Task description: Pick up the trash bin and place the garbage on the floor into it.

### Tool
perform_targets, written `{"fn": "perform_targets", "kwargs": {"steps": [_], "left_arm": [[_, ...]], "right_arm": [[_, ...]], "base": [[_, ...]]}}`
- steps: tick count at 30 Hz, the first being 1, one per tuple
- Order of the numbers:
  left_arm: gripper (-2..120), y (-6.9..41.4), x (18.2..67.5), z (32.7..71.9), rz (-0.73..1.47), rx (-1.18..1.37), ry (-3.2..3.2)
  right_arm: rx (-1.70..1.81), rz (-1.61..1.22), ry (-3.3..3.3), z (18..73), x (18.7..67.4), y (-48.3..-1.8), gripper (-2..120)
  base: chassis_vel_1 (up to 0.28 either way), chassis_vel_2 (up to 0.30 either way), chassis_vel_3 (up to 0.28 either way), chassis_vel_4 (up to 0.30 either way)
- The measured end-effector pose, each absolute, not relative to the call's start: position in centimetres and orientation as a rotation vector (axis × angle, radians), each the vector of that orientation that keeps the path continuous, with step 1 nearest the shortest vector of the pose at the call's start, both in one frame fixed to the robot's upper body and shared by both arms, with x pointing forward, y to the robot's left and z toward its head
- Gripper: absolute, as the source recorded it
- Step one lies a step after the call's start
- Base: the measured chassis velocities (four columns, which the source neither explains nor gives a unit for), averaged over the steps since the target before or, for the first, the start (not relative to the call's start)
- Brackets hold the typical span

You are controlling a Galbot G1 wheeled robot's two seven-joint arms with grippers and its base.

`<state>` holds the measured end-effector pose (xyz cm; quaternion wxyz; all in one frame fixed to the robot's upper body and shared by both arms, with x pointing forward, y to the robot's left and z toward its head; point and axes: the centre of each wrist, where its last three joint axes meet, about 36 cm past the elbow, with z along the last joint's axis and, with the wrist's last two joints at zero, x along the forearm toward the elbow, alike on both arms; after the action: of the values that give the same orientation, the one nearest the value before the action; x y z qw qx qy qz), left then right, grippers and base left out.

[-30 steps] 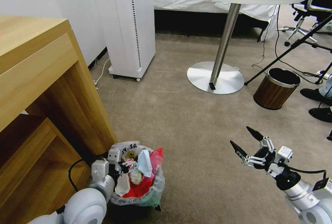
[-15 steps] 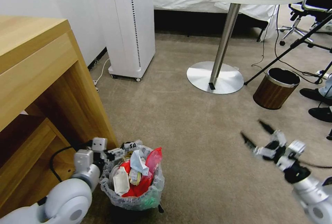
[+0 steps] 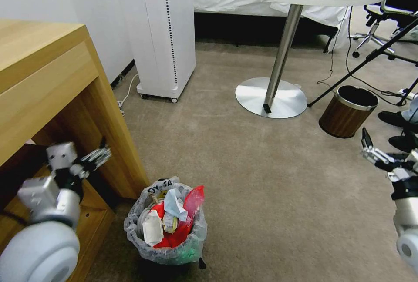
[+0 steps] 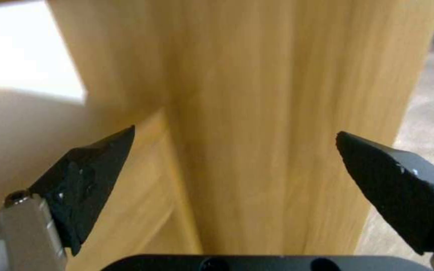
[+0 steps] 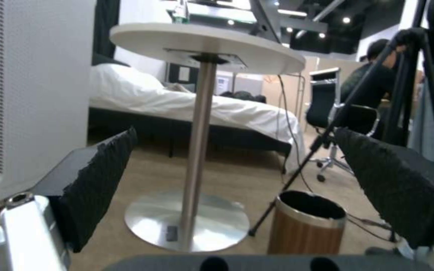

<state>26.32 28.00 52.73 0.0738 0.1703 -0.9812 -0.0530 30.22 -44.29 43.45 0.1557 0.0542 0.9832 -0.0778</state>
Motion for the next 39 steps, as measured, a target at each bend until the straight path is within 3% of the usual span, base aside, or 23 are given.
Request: {"fn": "perform_targets", "kwargs": {"steps": [14, 39], "left_arm": [[100, 25.1, 22.1, 48.6, -0.168, 0.486, -2.903], [100, 24.7, 21.3, 49.2, -0.170, 0.457, -2.918]], "right_arm": [[0.145, -0.194, 2.842, 41.5, 28.9, -42.8, 100], [-0.014, -0.178, 2.790, 41.2, 28.0, -42.5, 100]], "base": [[0.000, 0.000, 0.000, 0.000], [0.000, 0.000, 0.000, 0.000]]}}
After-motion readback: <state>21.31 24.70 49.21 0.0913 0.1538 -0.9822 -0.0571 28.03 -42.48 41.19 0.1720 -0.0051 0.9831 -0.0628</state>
